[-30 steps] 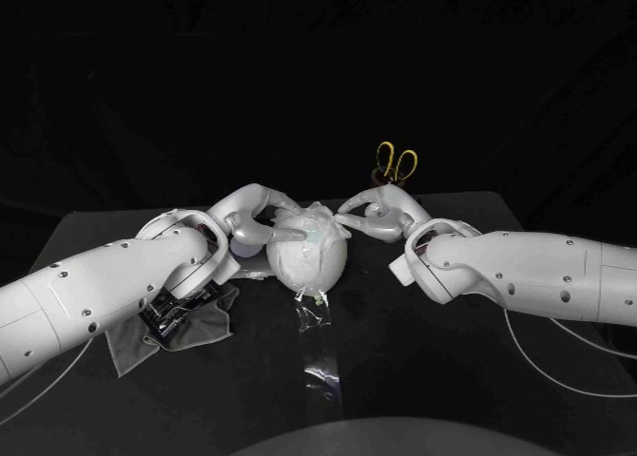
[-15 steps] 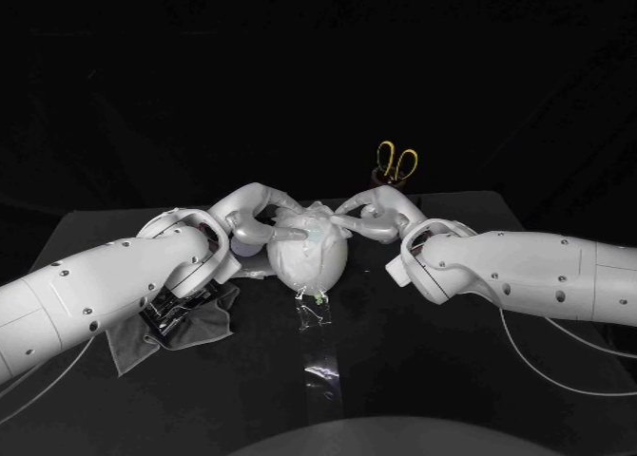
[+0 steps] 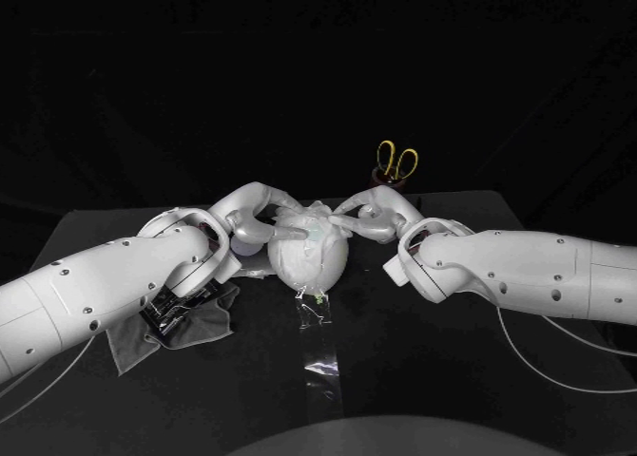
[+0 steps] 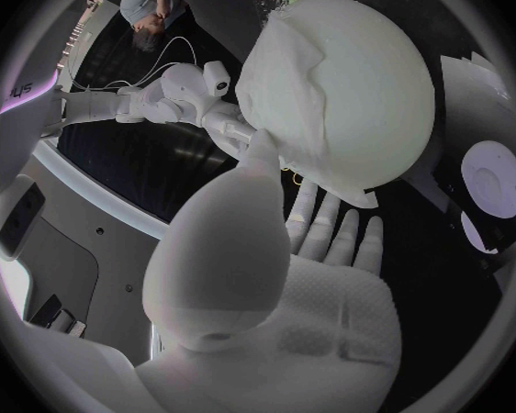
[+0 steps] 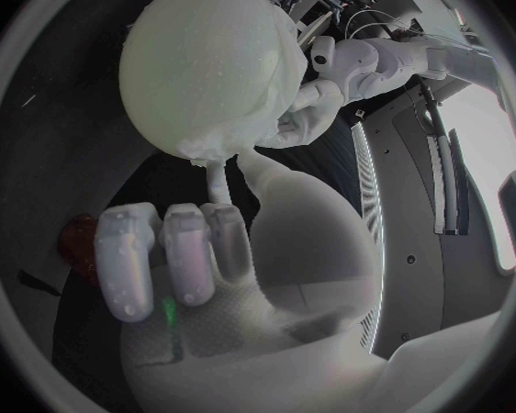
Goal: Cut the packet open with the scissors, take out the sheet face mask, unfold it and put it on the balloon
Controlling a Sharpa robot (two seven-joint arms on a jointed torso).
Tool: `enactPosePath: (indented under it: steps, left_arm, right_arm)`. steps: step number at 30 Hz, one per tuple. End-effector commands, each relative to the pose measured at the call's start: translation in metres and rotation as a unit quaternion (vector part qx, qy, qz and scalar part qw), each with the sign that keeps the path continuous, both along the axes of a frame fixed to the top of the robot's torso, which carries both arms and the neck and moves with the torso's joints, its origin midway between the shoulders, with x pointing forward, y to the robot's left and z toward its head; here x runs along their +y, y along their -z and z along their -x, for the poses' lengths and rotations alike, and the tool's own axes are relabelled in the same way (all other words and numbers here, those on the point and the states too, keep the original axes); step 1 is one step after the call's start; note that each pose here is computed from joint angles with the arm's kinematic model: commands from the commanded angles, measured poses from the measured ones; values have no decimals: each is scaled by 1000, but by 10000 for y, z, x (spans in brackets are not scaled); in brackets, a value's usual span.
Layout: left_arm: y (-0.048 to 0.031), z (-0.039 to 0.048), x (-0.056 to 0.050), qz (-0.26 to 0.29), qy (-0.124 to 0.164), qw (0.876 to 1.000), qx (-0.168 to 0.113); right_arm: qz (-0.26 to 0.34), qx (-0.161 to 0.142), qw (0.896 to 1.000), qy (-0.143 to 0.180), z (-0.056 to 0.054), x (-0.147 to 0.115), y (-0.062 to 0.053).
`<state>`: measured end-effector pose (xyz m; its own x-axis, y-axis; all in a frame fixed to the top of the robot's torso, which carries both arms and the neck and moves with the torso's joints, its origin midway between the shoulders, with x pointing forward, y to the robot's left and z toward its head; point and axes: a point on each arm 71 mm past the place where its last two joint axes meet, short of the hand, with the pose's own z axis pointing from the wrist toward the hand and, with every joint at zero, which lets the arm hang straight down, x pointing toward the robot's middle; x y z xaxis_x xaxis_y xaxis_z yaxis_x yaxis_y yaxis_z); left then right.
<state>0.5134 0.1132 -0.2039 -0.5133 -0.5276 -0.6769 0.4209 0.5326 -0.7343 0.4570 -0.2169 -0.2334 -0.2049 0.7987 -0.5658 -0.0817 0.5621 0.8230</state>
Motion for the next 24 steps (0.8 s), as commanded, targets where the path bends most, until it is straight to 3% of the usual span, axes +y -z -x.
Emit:
enactPosePath:
  steps: [1, 24]
  left_arm:
    - [10, 14, -23, 0, 6, 1000, 9]
    - [11, 16, -18, 0, 5, 1000, 10]
  right_arm:
    - [9, 4, 1000, -12, 3, 24, 8]
    - [6, -32, 999, 13, 39, -6, -61]
